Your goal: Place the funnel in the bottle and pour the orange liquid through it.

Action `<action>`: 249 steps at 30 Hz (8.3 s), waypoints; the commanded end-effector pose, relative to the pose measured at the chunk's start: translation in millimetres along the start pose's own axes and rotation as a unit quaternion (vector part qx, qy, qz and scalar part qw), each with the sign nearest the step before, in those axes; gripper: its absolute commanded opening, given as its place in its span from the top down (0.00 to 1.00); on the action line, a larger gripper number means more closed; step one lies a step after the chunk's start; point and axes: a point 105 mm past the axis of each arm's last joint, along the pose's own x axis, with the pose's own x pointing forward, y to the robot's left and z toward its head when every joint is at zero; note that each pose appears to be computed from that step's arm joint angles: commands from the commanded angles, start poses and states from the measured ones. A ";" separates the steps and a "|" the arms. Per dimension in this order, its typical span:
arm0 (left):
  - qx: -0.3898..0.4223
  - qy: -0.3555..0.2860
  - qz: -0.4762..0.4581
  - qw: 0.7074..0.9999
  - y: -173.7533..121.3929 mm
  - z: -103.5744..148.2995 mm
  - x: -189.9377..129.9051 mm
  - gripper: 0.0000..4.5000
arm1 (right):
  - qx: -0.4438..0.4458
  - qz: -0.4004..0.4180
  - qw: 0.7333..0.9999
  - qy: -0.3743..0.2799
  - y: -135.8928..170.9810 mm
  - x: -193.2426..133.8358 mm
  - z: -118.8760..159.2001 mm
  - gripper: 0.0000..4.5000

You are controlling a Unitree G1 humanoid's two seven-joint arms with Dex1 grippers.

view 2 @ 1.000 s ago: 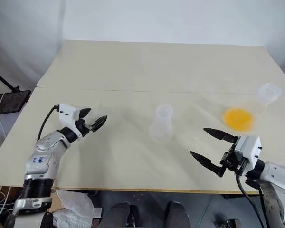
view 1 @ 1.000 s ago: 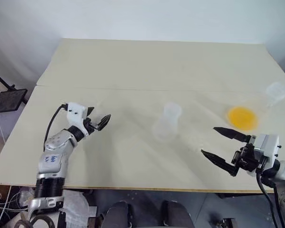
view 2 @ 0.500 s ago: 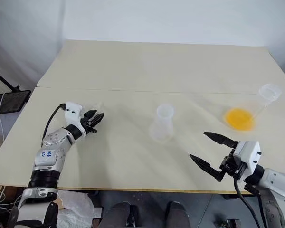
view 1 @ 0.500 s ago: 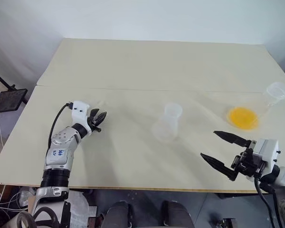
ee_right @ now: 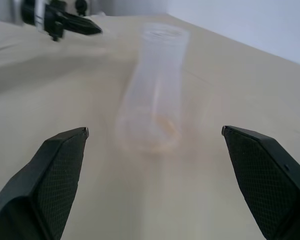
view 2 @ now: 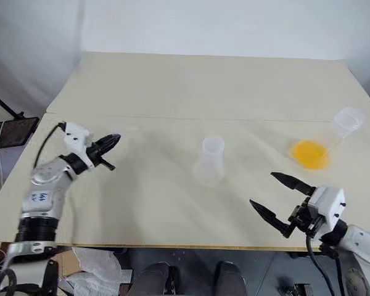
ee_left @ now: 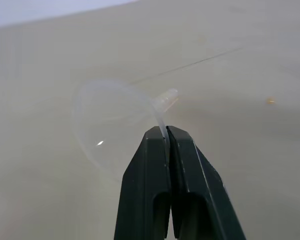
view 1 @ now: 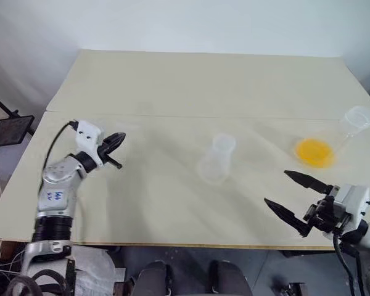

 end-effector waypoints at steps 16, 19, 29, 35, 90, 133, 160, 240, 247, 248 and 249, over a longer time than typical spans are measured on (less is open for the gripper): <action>0.363 -0.085 -0.442 0.816 -90.5 170.9 62.3 0.99 | -0.013 -0.176 0.984 -0.029 -2.3 -50.2 10.4 0.00; 0.395 -0.082 -0.452 0.795 -98.6 171.7 67.8 0.99 | -0.009 -0.176 0.984 -0.030 1.0 -48.7 9.6 0.00; 0.453 -0.081 -0.463 0.757 -123.3 167.8 87.7 0.99 | -0.005 -0.182 0.983 -0.027 6.4 -48.5 9.6 0.00; 0.465 -0.079 -0.484 0.737 -131.0 164.3 87.7 0.99 | -0.003 -0.185 0.982 -0.028 10.0 -46.8 9.1 0.00; -0.084 -0.122 -0.255 0.956 -103.5 51.5 -24.9 0.01 | 0.044 -0.442 0.896 0.012 -149.7 -14.5 16.6 0.00; -0.079 -0.140 -0.297 0.941 -126.3 66.3 -22.3 0.01 | 0.106 -0.504 0.854 0.068 -152.1 -13.1 -4.6 0.00; -0.075 -0.154 -0.290 0.942 -128.4 68.5 -18.1 0.01 | 0.164 -0.457 0.874 -0.023 -157.2 13.6 -5.9 0.00; -0.083 -0.158 -0.285 0.942 -131.0 69.5 -19.9 0.00 | 0.049 -0.502 0.860 -0.081 -201.5 10.5 0.4 0.41; -0.088 -0.157 -0.286 0.941 -131.8 69.3 -20.1 0.00 | 0.043 -0.459 0.882 -0.100 -190.3 26.2 10.7 0.41; -0.089 -0.158 -0.285 0.941 -131.6 69.4 -20.1 0.00 | 0.036 -0.460 0.881 -0.104 -189.3 28.3 15.8 0.41; -0.089 -0.158 -0.285 0.941 -131.4 69.5 -20.1 0.00 | 0.024 -0.463 0.880 -0.104 -188.4 30.1 20.4 0.41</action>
